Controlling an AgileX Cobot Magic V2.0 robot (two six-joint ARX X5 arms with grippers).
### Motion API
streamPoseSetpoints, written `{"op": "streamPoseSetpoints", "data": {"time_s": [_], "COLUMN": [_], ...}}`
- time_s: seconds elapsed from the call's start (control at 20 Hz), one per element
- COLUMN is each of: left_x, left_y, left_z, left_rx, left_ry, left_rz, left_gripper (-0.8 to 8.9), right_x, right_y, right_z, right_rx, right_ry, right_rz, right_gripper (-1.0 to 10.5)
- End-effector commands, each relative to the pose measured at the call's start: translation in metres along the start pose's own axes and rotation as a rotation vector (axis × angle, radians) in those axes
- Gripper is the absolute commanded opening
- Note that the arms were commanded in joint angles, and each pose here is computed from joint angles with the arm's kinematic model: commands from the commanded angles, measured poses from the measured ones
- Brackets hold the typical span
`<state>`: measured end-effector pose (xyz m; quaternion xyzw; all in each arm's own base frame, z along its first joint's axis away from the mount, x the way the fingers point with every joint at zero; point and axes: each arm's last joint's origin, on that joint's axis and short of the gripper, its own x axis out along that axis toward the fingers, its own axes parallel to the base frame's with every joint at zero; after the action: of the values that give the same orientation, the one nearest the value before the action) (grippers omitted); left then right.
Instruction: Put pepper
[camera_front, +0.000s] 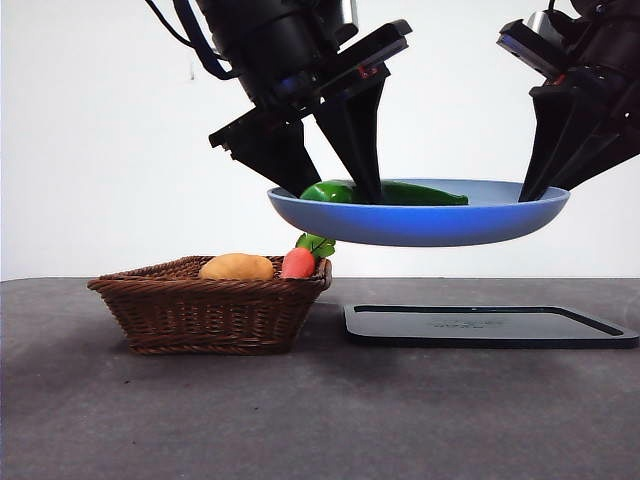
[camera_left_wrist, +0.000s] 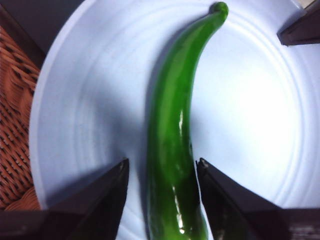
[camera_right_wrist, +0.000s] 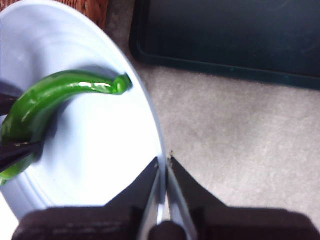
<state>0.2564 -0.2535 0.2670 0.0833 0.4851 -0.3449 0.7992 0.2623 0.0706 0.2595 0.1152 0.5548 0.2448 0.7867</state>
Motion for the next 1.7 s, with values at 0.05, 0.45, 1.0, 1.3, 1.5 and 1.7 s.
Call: {"op": "streamPoseSetpoints", "data": {"time_s": [0.05, 0.45, 1.0, 1.3, 1.5, 1.7], "left_x": [-0.004, -0.059, -0.191, -0.226, -0.227, -0.226], "left_y": [-0.006, -0.012, -0.023, -0.024, -0.024, -0.024], "left_z": [0.003, -0.001, -0.036, -0.054, -0.056, -0.056], "left_rx": [0.02, 0.037, 0.098, 0.092, 0.087, 0.079], "left_ry": [-0.013, -0.103, -0.438, -0.534, -0.522, -0.515], "left_rz": [-0.013, -0.023, -0.074, -0.093, -0.092, -0.092], "left_gripper": [2.49, 2.49, 2.49, 2.47, 2.47, 2.47], "right_x": [-0.001, -0.001, -0.005, 0.029, 0.055, 0.072], "right_y": [0.003, 0.002, -0.057, -0.099, -0.119, -0.131], "right_z": [0.005, 0.004, 0.031, 0.067, 0.083, 0.084], "right_rx": [-0.001, 0.007, 0.194, 0.282, 0.317, 0.336], "right_ry": [-0.007, 0.007, -0.141, -0.139, -0.109, -0.081], "right_rz": [0.013, 0.009, -0.106, -0.122, -0.125, -0.129], "right_gripper": [0.0, 0.0, 0.0, 0.0, 0.0, 0.0]}}
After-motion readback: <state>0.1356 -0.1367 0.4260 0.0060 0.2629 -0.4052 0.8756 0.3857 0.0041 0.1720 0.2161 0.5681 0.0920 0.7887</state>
